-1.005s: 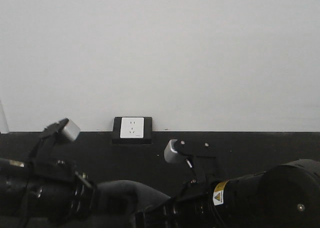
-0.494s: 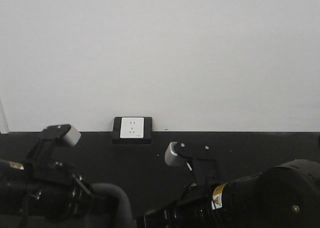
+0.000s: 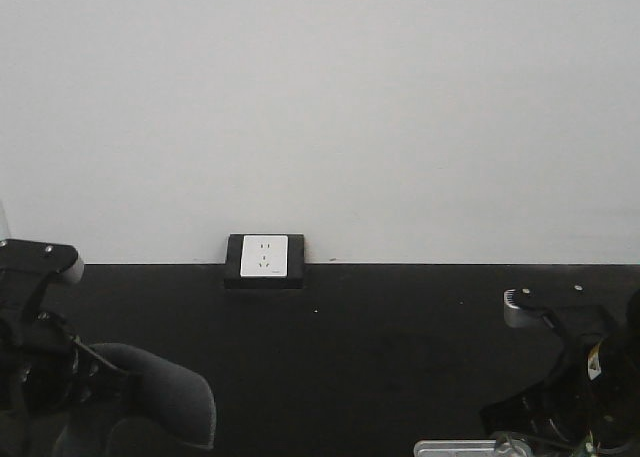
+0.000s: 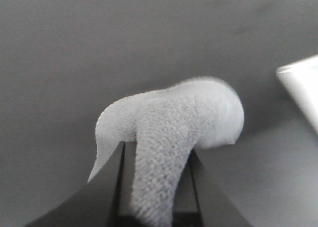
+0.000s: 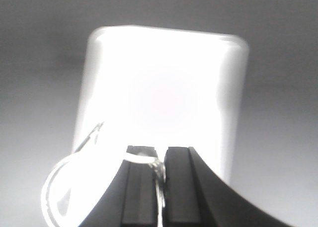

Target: Wipe beaker with gray cloth and return to tray

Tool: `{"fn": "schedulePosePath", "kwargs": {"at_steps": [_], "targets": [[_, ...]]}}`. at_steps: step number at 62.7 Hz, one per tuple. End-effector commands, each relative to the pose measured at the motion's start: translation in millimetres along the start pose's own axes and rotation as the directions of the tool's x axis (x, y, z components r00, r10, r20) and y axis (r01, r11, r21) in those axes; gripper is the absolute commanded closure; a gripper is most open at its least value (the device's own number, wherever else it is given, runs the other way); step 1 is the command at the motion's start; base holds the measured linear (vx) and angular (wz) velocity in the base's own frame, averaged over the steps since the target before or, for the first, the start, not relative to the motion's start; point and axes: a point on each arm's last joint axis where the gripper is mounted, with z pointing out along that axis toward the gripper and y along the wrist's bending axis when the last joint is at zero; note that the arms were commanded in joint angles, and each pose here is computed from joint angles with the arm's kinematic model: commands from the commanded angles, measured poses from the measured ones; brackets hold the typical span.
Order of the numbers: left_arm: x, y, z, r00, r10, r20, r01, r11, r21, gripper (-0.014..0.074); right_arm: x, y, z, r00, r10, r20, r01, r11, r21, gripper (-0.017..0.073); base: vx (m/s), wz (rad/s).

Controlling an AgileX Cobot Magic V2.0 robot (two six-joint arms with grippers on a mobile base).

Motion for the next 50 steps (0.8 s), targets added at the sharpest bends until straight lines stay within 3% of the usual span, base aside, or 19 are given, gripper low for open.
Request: {"fn": "schedulePosePath", "kwargs": {"at_steps": [1, 13, 29, 38, 50], "targets": [[-2, 6.3, -7, 0.998, -0.01, 0.063, 0.014, 0.997, -0.072, 0.0568, -8, -10.7, -4, 0.999, -0.038, 0.02, 0.038, 0.999, 0.007, 0.0567, 0.0, 0.0], [22, 14.2, 11, 0.999, 0.019, 0.028, -0.016, 0.993, -0.117, 0.0466, -6, -14.5, 35, 0.984, -0.08, -0.16, 0.086, 0.996, 0.031, 0.0567, 0.0, 0.0], [30, 15.1, 13, 1.0, 0.014, -0.013, -0.016, 0.993, -0.12, 0.0144, -7, -11.7, 66, 0.972, -0.065, -0.225, 0.071, 0.997, 0.02, 0.0567, 0.0, 0.0], [31, 12.4, 4, 0.998, -0.015, -0.069, 0.007, 0.994, -0.113, -0.003, -7, -10.3, 77, 0.968, -0.058, -0.243, 0.063, 0.998, 0.013, 0.0567, 0.0, 0.0], [33, 9.6, -17, 0.997, -0.019, -0.077, 0.01, 0.994, -0.11, -0.0087, -11, -4.3, 87, 0.978, -0.019, -0.208, 0.012, 0.999, -0.037, 0.0567, 0.0, 0.0]]}}
